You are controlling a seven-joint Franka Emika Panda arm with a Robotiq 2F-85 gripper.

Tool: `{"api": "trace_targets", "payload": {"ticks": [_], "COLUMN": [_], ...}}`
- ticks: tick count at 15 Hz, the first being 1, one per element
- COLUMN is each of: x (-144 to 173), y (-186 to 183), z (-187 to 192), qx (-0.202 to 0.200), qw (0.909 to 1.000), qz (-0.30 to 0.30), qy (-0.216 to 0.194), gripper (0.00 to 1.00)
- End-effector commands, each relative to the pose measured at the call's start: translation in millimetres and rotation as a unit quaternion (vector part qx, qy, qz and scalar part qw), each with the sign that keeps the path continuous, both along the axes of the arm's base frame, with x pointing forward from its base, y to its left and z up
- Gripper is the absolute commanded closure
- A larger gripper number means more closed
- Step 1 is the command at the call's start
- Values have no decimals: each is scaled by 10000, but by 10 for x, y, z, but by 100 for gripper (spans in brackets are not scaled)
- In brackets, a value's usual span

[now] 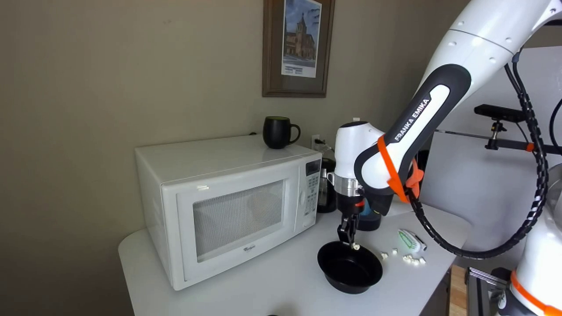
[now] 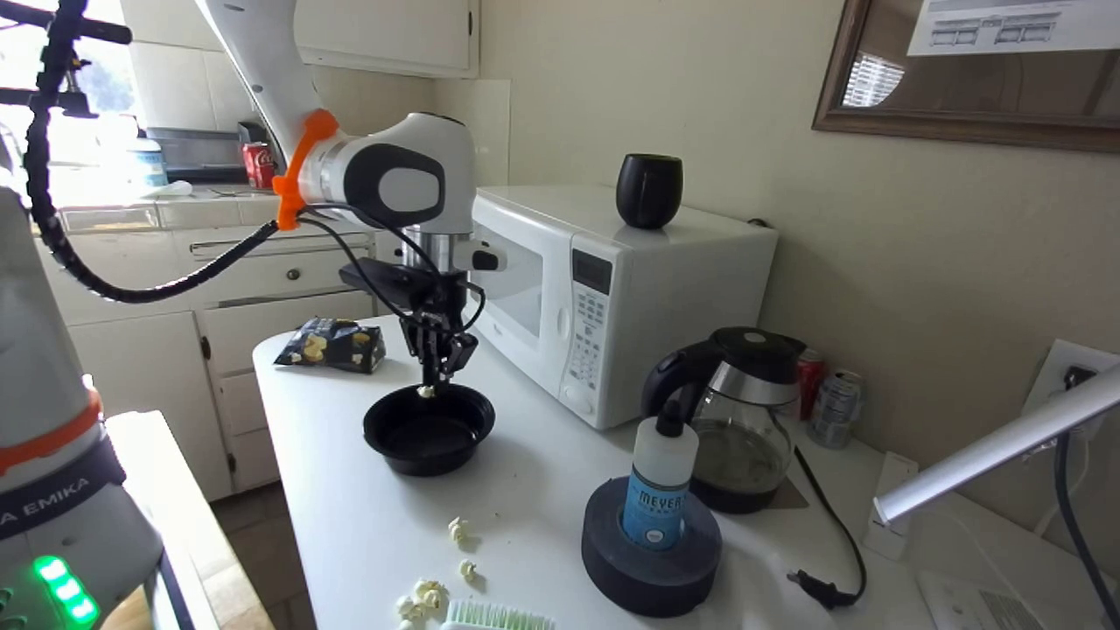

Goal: Put the white objects inside the black bowl

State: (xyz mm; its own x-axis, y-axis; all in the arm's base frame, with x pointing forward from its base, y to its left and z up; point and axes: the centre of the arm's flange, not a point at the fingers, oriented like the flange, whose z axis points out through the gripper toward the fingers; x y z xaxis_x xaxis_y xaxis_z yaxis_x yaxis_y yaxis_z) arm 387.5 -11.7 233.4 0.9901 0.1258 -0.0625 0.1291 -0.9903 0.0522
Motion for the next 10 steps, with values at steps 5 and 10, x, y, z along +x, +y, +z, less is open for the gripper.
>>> {"api": "trace_targets", "payload": {"ticks": [5, 10], "x": [-186, -98], "y": [-68, -174], "z": [-53, -233], "qx": [-113, -215], "qw": [9988, 9989], "qz": [-124, -110], "qy": [459, 408], "gripper": [14, 0]}}
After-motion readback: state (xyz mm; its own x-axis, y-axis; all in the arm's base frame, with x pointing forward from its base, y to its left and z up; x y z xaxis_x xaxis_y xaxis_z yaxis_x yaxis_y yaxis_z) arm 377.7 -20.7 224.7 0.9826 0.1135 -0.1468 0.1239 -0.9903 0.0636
